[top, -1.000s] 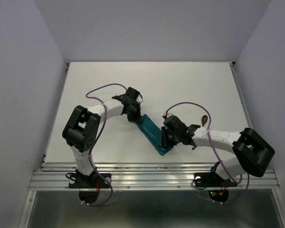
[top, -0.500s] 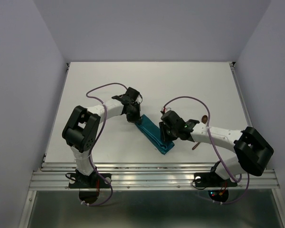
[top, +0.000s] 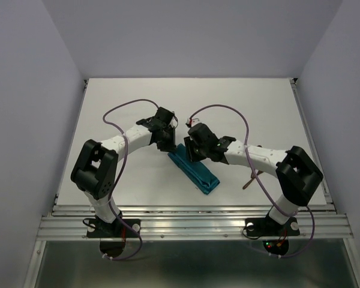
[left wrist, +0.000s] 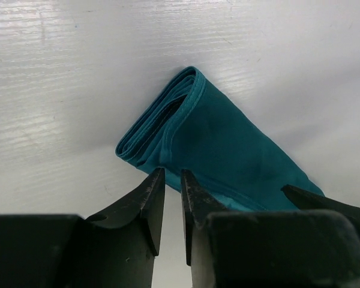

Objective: Fold the napkin into a case and place the utensils inside
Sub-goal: Pick up the top corner of the smaller rectangle folded napkin from the center of the board.

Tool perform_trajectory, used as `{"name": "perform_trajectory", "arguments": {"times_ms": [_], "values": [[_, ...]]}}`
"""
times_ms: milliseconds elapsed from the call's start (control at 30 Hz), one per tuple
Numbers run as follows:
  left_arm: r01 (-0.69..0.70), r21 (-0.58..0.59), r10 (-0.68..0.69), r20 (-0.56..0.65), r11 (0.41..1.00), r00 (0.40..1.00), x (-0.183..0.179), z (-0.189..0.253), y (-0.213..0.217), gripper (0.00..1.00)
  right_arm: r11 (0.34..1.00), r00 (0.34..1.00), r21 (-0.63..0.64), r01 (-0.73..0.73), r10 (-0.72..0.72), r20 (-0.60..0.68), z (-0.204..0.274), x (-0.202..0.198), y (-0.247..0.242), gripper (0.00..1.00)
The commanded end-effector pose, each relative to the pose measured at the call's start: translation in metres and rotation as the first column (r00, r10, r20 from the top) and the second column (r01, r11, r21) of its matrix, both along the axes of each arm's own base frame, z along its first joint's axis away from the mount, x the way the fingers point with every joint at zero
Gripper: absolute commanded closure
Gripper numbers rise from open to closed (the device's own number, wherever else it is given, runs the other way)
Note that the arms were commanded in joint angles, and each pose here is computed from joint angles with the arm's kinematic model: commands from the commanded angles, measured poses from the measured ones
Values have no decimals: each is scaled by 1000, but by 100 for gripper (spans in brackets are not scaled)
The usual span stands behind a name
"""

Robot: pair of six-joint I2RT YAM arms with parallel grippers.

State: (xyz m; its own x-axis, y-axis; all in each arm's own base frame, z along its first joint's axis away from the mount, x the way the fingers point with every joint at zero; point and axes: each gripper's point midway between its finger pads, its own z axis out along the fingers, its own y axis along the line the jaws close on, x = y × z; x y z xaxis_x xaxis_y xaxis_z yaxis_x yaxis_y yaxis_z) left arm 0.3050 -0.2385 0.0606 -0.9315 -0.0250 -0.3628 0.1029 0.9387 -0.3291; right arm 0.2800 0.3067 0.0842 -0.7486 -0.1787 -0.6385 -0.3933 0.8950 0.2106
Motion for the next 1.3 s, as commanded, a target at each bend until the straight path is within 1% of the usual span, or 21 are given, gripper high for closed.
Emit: {"name": "perform_trajectory", "arguments": {"times_ms": [0, 200, 400, 467, 567, 633, 700, 767, 833, 933, 1133, 1233, 1267], "values": [[5, 15, -6, 81, 1000, 997, 9, 30, 6, 69, 998, 996, 53, -29, 24, 83, 21, 21, 25, 62], [1, 33, -3, 72, 999, 997, 6, 28, 11, 60, 996, 995, 75, -45, 38, 95, 22, 30, 39, 62], [-45, 33, 42, 93, 998, 995, 6, 40, 23, 60, 993, 990, 73, -97, 88, 114, 26, 38, 53, 62], [-83, 16, 81, 102, 996, 992, 9, 48, 33, 60, 990, 987, 63, -124, 117, 109, 24, 39, 58, 56], [-133, 1, 132, 100, 991, 986, 9, 52, 47, 60, 989, 985, 42, -144, 139, 103, 17, 41, 61, 54], [-191, -11, 191, 99, 982, 977, 11, 54, 64, 60, 985, 980, 25, -171, 167, 113, 17, 40, 66, 50], [-230, -35, 233, 104, 972, 967, 14, 58, 79, 61, 978, 971, -9, -207, 207, 118, 11, 36, 70, 47], [-255, -37, 258, 93, 966, 962, 13, 55, 90, 62, 974, 967, -34, -223, 225, 116, 7, 36, 69, 46], [-291, -41, 294, 89, 956, 952, 13, 55, 104, 61, 961, 953, -70, -268, 275, 128, 2, 34, 71, 42], [-317, -51, 320, 72, 947, 945, 13, 50, 115, 61, 950, 941, -93, -297, 308, 142, -1, 33, 75, 42], [-308, -85, 313, 65, 948, 947, 13, 51, 110, 61, 929, 921, -141, -343, 362, 141, -12, 35, 81, 42], [-301, -94, 307, 59, 949, 950, 13, 50, 108, 62, 927, 920, -160, -340, 363, 146, -15, 39, 81, 45], [-298, -97, 304, 56, 950, 951, 13, 49, 107, 62, 927, 922, -165, -337, 361, 144, -18, 39, 81, 48]]}}
